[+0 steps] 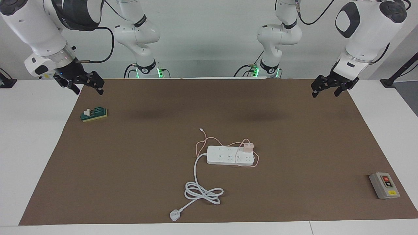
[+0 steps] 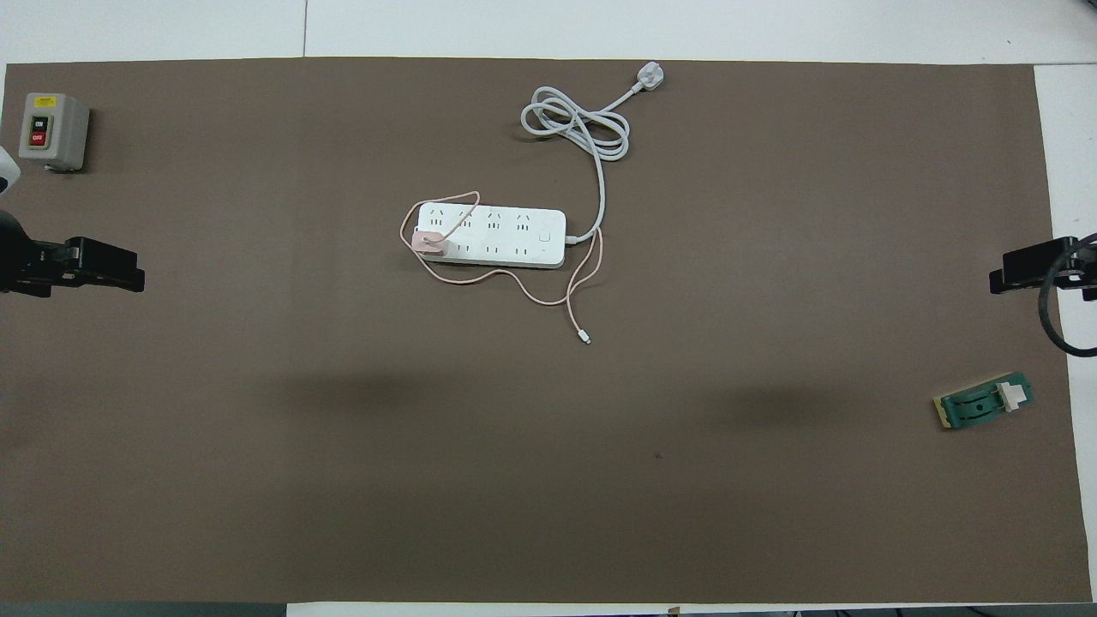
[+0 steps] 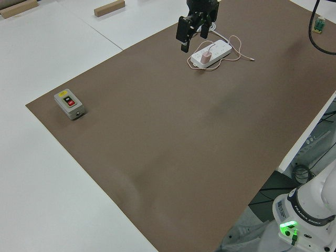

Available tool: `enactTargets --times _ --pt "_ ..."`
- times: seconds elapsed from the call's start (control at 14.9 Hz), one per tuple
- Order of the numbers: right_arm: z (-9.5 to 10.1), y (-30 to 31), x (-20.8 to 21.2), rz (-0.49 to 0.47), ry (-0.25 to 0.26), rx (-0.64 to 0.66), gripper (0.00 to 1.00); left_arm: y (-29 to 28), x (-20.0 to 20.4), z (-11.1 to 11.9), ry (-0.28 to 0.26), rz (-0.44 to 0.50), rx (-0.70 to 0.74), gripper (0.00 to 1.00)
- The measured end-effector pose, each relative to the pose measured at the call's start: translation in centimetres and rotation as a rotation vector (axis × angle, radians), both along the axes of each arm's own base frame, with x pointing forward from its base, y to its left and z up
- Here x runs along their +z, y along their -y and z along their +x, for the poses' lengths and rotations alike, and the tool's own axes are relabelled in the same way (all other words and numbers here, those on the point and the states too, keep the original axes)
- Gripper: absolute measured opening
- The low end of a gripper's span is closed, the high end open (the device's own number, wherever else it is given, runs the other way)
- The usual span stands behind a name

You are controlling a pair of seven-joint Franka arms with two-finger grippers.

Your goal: Plug charger into power strip

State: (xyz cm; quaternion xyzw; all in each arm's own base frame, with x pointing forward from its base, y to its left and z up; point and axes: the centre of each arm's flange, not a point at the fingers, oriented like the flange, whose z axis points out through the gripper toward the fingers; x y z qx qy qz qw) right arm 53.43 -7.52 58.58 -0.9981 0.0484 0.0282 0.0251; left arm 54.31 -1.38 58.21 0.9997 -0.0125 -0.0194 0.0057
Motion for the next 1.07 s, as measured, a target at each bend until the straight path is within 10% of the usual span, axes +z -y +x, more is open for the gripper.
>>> enactTargets --times 1.07 --pt "0.00 0.00 0.00 0.000 0.000 0.000 1.00 -0.06 0.15 -0.30 -0.010 -0.001 0.002 1.00"
